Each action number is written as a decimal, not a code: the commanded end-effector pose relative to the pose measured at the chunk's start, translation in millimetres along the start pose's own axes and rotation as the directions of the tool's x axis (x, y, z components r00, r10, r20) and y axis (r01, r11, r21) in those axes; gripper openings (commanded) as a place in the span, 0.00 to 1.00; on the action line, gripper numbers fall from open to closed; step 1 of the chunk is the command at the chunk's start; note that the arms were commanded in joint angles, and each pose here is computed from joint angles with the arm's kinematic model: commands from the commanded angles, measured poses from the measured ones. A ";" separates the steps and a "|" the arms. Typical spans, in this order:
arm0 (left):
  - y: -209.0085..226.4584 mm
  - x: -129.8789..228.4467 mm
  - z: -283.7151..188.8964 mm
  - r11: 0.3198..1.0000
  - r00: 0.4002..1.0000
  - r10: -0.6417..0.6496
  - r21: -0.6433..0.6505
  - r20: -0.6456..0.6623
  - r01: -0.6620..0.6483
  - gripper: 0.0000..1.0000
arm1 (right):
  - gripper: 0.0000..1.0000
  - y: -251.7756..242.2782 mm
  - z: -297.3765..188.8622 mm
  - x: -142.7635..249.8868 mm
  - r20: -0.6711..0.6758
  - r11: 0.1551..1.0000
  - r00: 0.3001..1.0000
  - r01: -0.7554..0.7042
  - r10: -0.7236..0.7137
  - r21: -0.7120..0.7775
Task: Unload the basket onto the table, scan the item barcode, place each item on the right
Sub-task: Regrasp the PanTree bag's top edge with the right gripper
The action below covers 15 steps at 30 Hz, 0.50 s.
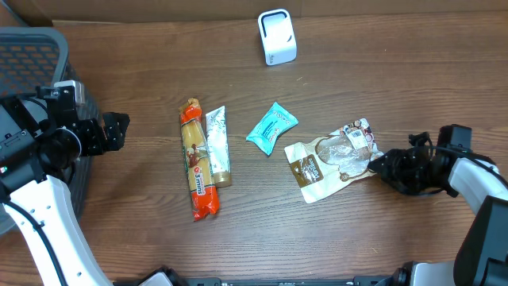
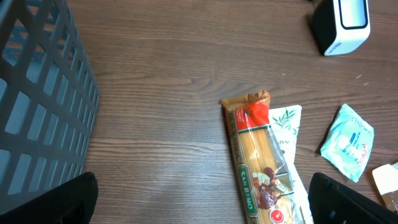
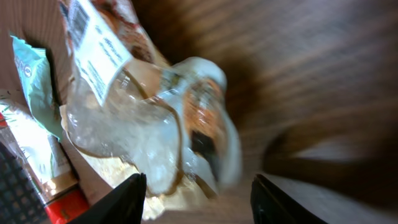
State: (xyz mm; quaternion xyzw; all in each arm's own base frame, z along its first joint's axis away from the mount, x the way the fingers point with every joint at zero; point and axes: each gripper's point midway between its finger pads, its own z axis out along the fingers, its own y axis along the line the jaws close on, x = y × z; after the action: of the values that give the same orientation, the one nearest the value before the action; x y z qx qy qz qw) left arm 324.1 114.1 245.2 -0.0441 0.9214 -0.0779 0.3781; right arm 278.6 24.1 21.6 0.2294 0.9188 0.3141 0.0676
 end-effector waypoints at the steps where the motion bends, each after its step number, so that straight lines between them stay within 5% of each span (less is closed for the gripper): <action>1: -1.3 -0.5 0.6 1.000 1.000 0.012 0.013 0.004 -0.012 1.00 | 0.51 16.2 9.5 -0.4 0.004 0.998 0.998 0.062 -0.062 -0.024; 7: -1.3 -0.5 0.6 1.000 1.000 0.012 0.013 0.004 -0.012 1.00 | 0.29 40.6 25.1 -7.0 0.044 0.983 0.983 0.181 -0.180 -0.018; 10: -1.3 -0.5 0.6 1.000 1.000 0.012 0.013 0.004 -0.012 1.00 | 0.04 51.3 27.6 -9.4 0.059 0.976 0.975 0.215 -0.213 -0.040; 15: -1.3 -0.5 0.6 1.000 1.000 0.012 0.013 0.004 -0.012 0.99 | 0.04 67.4 19.2 -25.5 0.104 0.955 0.953 0.292 -0.285 -0.057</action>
State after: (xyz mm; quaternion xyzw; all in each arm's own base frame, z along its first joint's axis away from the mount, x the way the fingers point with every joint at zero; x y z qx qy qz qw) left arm 324.1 114.0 245.2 -0.0440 0.9214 -0.0781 0.3781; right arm 314.1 71.1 31.8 0.1303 0.9288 0.3208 0.1320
